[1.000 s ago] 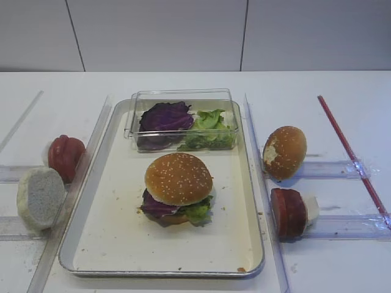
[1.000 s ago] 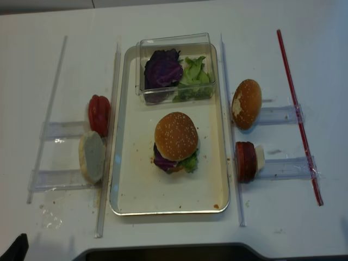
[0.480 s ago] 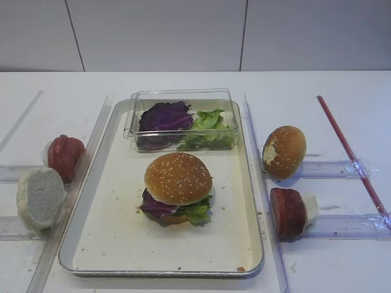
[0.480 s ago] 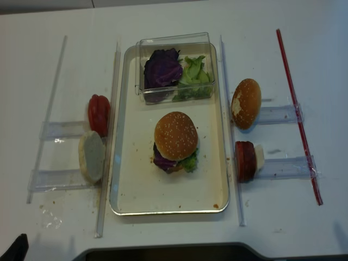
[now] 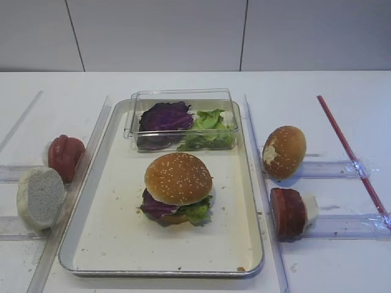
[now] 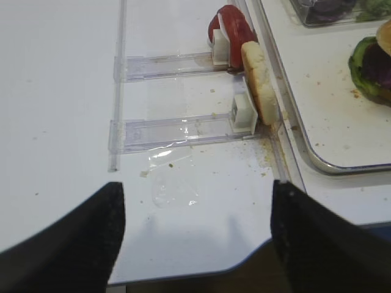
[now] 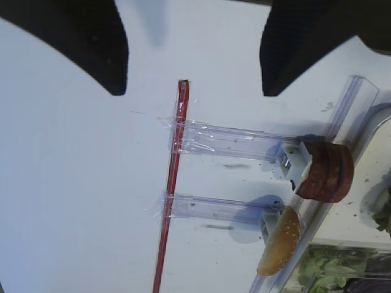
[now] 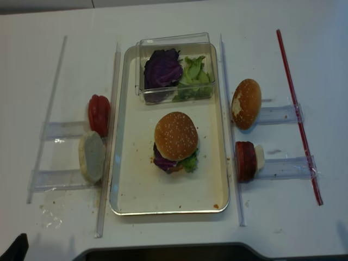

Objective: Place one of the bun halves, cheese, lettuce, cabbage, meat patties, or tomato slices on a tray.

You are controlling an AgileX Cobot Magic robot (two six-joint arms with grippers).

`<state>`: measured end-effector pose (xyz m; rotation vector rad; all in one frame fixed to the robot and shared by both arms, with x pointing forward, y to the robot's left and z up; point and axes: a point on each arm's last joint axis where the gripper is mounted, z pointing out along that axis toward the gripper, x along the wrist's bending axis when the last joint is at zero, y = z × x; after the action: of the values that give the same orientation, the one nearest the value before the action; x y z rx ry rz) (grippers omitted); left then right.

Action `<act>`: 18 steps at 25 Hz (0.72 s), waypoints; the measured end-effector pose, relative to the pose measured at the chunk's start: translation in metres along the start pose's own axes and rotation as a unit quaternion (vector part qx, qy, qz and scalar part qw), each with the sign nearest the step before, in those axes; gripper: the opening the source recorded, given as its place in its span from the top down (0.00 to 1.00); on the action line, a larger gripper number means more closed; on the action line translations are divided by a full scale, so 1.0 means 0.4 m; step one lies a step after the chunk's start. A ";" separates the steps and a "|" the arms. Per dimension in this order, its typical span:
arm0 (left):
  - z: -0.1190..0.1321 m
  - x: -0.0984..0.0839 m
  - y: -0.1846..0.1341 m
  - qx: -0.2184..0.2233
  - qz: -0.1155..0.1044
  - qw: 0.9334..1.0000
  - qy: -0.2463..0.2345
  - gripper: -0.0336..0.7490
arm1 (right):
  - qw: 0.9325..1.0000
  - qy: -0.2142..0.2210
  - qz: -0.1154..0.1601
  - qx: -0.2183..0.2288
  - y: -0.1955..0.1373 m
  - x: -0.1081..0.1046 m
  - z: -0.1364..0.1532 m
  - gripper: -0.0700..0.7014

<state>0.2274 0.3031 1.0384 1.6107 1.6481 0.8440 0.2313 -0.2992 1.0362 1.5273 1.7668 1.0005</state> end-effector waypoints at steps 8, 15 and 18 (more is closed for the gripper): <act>0.000 0.000 0.000 0.000 -0.005 1.000 0.001 0.36 | 0.999 -0.034 0.021 -0.002 0.000 0.001 0.000 0.29; 0.000 0.001 0.000 0.000 -0.006 1.000 0.001 0.36 | 0.998 -0.057 0.036 -0.003 0.000 0.002 0.001 0.30; 0.000 0.001 0.000 0.000 -0.006 1.000 0.001 0.36 | 0.998 -0.057 0.036 -0.003 0.000 0.002 0.001 0.32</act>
<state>0.2274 0.3033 1.0384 1.5982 1.6581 0.8400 0.2315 -0.2982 1.0362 1.6221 1.6393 0.9315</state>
